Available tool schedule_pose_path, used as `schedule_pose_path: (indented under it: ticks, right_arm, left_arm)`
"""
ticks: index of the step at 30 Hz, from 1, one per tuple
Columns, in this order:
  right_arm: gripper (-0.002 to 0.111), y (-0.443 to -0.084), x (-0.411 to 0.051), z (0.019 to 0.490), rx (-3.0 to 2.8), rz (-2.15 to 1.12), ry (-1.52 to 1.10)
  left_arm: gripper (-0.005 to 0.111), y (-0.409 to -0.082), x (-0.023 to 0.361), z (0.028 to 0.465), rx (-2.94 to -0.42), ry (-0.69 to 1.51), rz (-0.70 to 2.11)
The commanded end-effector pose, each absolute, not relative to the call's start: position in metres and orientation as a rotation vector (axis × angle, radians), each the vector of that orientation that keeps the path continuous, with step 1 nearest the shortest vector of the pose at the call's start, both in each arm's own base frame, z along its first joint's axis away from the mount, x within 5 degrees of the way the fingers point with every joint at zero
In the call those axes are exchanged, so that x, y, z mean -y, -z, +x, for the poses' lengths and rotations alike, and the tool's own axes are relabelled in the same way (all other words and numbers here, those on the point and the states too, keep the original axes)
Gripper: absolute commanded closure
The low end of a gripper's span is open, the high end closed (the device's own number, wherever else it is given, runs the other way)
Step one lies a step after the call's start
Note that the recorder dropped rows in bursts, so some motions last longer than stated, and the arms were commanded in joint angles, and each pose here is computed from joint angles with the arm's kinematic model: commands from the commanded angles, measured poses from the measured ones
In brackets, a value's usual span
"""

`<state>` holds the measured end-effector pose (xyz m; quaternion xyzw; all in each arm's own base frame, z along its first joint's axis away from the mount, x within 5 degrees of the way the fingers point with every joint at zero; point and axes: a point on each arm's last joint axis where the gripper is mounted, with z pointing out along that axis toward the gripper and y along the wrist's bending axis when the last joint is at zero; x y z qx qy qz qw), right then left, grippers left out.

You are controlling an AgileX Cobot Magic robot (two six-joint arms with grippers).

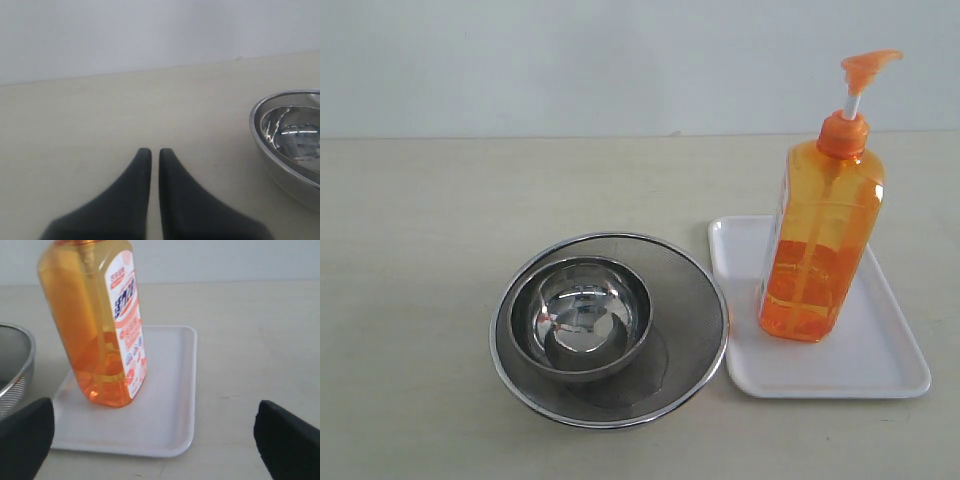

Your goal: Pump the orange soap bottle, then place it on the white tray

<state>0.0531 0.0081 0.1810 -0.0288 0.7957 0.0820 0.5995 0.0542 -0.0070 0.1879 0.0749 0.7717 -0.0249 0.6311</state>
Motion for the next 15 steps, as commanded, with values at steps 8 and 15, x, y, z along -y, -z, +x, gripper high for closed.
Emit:
schedule_pose_path:
  ticks: [8,15]
  right_arm:
    - [0.004,-0.1811,-0.0029,0.0532,-1.841,0.011,-0.117]
    - [0.004,-0.1811,-0.0029,0.0532,-1.841,0.011,-0.117]
  left_arm:
    - [0.102,-0.1868,0.0070,0.0541,-1.768,0.059,0.168]
    - [0.102,-0.1868,0.0070,0.0541,-1.768,0.059,0.168]
